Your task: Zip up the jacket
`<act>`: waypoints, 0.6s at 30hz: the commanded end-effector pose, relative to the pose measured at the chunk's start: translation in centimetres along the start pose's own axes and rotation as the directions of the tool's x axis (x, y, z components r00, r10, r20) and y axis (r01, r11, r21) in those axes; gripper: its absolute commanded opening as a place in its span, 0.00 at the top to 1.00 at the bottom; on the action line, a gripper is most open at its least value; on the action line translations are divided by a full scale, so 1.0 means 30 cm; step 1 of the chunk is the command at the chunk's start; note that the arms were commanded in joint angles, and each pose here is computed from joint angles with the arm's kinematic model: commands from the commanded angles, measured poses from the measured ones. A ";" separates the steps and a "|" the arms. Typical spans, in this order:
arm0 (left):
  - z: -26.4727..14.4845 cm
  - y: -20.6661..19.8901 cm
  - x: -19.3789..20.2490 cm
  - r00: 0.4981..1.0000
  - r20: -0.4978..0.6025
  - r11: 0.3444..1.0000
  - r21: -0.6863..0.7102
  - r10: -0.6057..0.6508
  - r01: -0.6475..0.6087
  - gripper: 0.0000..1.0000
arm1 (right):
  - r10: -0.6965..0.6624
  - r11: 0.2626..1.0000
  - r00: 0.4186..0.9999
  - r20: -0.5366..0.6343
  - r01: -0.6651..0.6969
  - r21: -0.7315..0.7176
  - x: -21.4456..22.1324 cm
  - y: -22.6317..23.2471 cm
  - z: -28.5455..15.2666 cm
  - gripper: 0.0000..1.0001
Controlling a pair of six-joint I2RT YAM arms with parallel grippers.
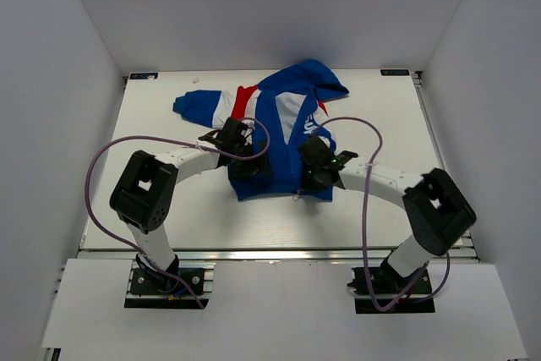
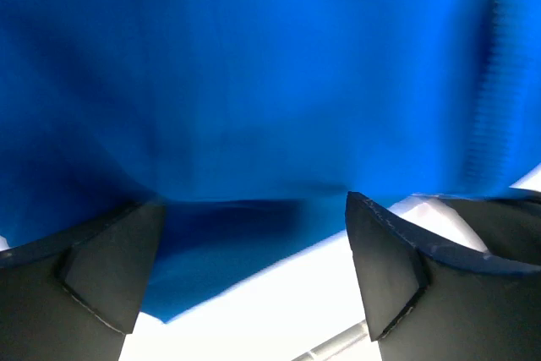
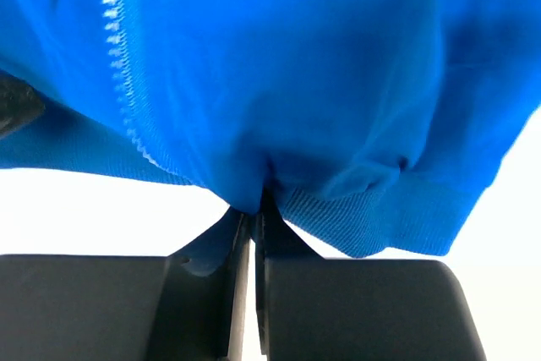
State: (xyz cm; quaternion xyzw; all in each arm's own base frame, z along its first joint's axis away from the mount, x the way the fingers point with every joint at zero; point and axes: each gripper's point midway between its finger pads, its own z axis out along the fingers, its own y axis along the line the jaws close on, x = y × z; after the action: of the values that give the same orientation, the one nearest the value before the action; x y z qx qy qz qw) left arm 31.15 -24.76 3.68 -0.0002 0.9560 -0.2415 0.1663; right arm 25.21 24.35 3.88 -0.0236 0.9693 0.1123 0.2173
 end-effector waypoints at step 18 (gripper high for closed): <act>-0.001 0.397 0.098 0.993 -0.083 0.896 -0.441 -0.088 0.043 0.02 | -0.027 1.000 0.995 -0.101 0.026 -0.008 0.128 -0.248 -0.047 0.85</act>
State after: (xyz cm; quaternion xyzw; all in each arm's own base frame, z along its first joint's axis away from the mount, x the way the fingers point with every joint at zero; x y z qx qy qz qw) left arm 31.96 -23.63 3.14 -0.0239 0.9636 -0.2120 0.1610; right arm 23.99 20.25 3.78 -0.0333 0.9624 0.1704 0.2089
